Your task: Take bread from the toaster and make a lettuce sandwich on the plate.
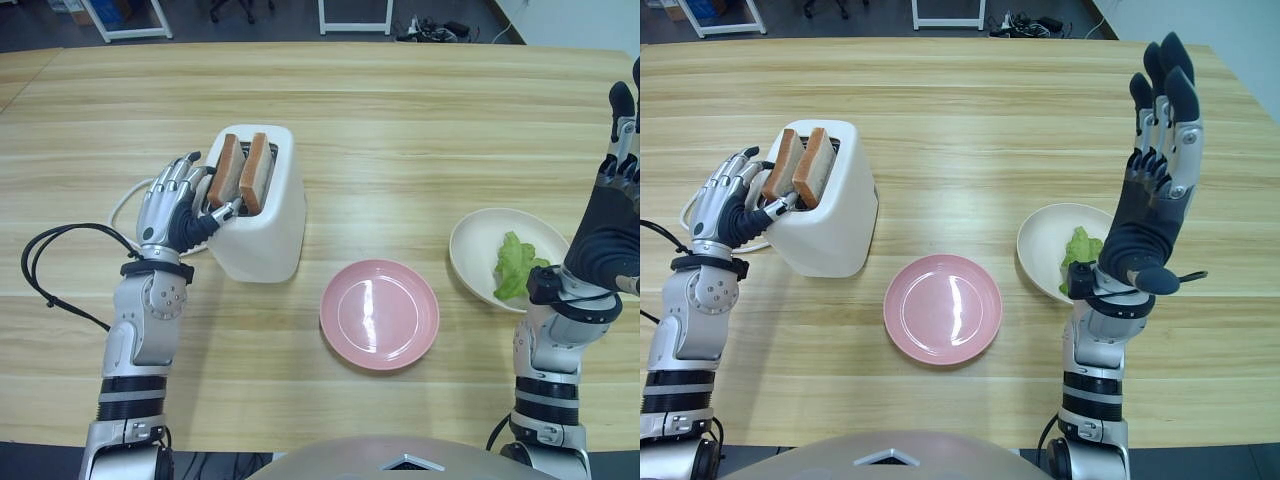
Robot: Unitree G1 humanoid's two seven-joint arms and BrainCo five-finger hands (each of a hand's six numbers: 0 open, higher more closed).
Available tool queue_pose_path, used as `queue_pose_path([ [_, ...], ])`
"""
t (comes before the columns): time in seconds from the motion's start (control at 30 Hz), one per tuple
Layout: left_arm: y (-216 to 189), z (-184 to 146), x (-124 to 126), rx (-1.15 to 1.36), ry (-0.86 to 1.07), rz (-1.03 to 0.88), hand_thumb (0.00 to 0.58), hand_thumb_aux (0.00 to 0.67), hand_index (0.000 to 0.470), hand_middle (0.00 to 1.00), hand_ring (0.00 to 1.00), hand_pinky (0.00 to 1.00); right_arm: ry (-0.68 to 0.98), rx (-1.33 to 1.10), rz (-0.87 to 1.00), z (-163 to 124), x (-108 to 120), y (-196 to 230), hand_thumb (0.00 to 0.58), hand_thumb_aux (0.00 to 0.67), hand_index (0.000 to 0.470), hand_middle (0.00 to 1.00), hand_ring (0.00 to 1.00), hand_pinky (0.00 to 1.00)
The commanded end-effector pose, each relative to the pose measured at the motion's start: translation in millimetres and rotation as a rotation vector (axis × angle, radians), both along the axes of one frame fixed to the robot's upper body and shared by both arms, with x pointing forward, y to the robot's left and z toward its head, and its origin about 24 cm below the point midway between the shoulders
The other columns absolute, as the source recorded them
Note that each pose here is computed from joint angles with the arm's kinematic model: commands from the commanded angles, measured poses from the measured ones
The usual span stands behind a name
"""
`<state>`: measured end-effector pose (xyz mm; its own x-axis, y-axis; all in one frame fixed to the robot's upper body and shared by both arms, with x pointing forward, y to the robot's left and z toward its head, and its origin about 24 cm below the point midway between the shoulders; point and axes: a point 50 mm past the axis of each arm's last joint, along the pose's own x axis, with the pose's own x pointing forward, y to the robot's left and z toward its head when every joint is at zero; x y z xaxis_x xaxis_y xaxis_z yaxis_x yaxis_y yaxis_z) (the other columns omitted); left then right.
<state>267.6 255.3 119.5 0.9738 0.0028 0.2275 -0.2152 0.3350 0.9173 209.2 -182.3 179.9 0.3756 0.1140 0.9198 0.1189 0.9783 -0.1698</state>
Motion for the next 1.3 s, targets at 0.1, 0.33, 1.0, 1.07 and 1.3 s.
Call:
queue_pose_path([
  [0.1,2,-15,5,-0.016,0.086,0.018,0.58,0.67,0.47,0.0,0.0,0.0,0.005,-0.007,-0.02,-3,-1,-2,0.0,0.0,0.0,0.0,0.0,0.0],
  [0.33,-4,-12,7,-0.134,0.066,-0.028,0.58,0.67,0.47,0.0,0.0,0.0,0.003,-0.004,-0.032,-3,-2,-4,0.0,0.0,0.0,0.0,0.0,0.0],
  [1.0,7,50,1,-0.368,-0.471,0.065,0.58,0.67,0.47,1.0,1.0,1.0,0.007,0.0,-0.033,-6,-2,-4,0.0,0.0,0.0,0.0,0.0,0.0],
  [1.07,5,59,-4,-0.356,-0.532,0.044,0.58,0.67,0.47,1.0,1.0,1.0,0.006,0.001,-0.033,-6,-2,-4,0.0,0.0,0.0,0.0,0.0,0.0],
  [1.3,-48,89,-27,-0.25,-0.655,-0.293,0.58,0.67,0.47,1.0,1.0,1.0,0.003,0.011,-0.031,-5,1,-4,0.0,0.0,0.0,0.0,0.0,0.0],
])
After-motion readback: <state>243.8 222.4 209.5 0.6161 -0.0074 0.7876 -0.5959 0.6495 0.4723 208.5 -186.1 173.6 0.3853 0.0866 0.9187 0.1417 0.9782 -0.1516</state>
